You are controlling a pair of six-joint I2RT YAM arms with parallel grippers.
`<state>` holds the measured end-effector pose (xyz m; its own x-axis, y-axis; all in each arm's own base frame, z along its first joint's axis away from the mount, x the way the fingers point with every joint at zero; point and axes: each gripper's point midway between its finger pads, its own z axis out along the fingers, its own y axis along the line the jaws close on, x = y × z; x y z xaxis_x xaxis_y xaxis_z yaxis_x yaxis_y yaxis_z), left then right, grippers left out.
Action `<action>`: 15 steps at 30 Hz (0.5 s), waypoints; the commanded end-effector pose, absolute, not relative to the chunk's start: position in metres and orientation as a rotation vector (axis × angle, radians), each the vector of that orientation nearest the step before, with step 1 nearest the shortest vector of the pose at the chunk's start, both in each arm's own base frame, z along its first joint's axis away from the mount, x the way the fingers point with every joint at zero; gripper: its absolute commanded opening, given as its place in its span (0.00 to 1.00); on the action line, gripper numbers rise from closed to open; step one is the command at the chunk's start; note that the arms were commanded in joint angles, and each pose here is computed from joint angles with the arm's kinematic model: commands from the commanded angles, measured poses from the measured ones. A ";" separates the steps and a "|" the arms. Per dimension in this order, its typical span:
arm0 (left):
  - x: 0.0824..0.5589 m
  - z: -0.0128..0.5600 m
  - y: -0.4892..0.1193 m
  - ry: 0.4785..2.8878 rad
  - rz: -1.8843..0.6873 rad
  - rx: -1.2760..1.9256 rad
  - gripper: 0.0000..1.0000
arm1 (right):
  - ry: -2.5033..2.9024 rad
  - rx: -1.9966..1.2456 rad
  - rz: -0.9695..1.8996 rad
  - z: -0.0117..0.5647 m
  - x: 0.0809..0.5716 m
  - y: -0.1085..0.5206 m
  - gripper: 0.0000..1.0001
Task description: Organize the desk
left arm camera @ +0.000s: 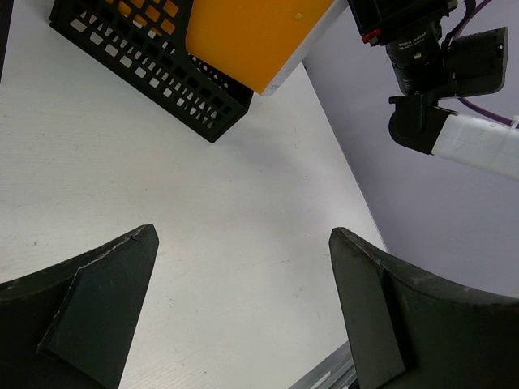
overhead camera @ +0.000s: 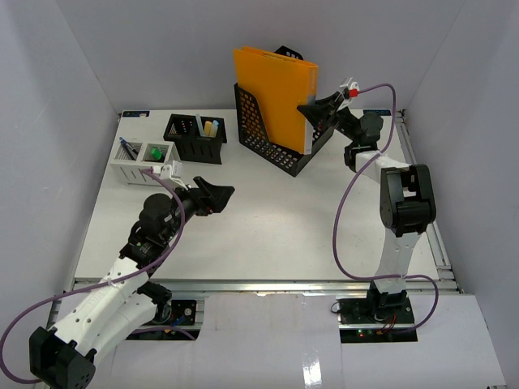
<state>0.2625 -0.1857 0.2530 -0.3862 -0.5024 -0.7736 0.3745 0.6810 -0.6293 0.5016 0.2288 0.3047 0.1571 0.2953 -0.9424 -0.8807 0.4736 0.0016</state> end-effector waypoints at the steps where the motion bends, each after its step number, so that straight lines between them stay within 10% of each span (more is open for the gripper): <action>1: 0.263 0.272 -0.187 1.677 -0.967 -0.089 0.98 | 0.507 -0.762 0.686 0.436 0.433 0.212 0.08; 15: 0.262 0.274 -0.186 1.681 -0.959 -0.082 0.98 | 0.524 -0.720 0.647 0.432 0.463 0.209 0.08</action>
<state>0.2626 -0.1874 0.2570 -0.3799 -0.5071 -0.7736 0.3882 0.6717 -0.6310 0.5019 0.2243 0.3299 0.2427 0.2905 -0.9256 -0.8635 0.4996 -0.0696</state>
